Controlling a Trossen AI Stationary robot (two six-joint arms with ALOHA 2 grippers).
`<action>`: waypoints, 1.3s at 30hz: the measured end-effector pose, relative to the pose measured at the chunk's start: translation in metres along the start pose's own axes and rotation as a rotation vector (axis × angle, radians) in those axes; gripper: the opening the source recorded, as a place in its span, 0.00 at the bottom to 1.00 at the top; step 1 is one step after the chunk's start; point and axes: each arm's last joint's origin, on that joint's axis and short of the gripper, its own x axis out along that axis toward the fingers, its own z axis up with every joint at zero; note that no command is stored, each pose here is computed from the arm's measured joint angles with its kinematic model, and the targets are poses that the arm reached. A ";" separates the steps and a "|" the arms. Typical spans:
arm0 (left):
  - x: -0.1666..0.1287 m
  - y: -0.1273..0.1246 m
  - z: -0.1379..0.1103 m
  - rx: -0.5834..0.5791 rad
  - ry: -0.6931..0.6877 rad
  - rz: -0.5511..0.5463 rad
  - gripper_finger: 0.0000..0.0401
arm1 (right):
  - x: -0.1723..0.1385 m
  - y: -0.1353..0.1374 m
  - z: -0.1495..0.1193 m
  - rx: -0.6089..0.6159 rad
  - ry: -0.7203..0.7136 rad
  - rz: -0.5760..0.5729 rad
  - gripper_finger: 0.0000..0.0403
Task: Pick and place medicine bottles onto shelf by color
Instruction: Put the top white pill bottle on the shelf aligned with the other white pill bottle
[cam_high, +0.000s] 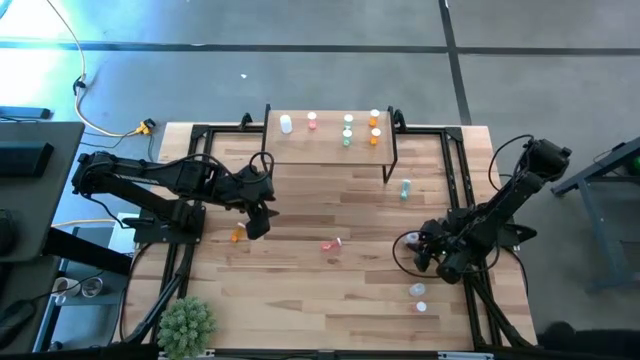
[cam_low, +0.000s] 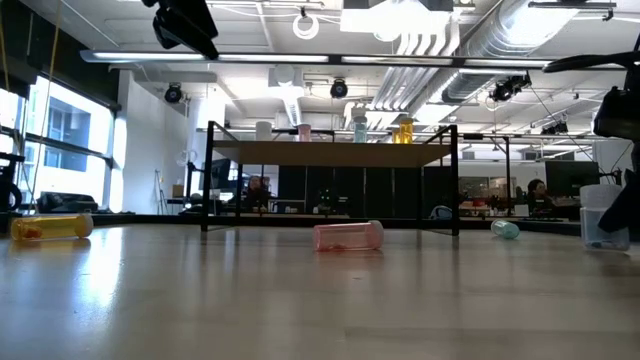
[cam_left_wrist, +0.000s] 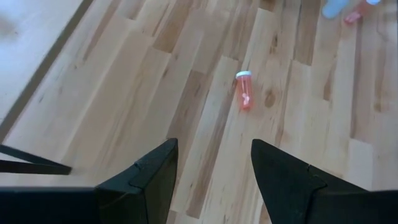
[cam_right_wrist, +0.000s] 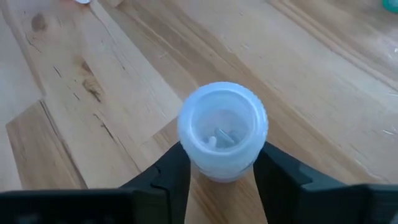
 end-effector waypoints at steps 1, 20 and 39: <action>0.000 0.000 0.000 0.000 -0.003 0.006 0.49 | 0.000 0.000 0.000 0.006 -0.001 0.001 0.33; -0.002 -0.009 0.017 -0.034 -0.144 -0.159 0.49 | -0.023 0.074 0.067 0.203 -0.070 0.218 0.31; -0.011 -0.021 0.039 0.141 -0.385 -0.343 0.49 | -0.063 0.127 0.174 0.183 -0.395 0.404 0.31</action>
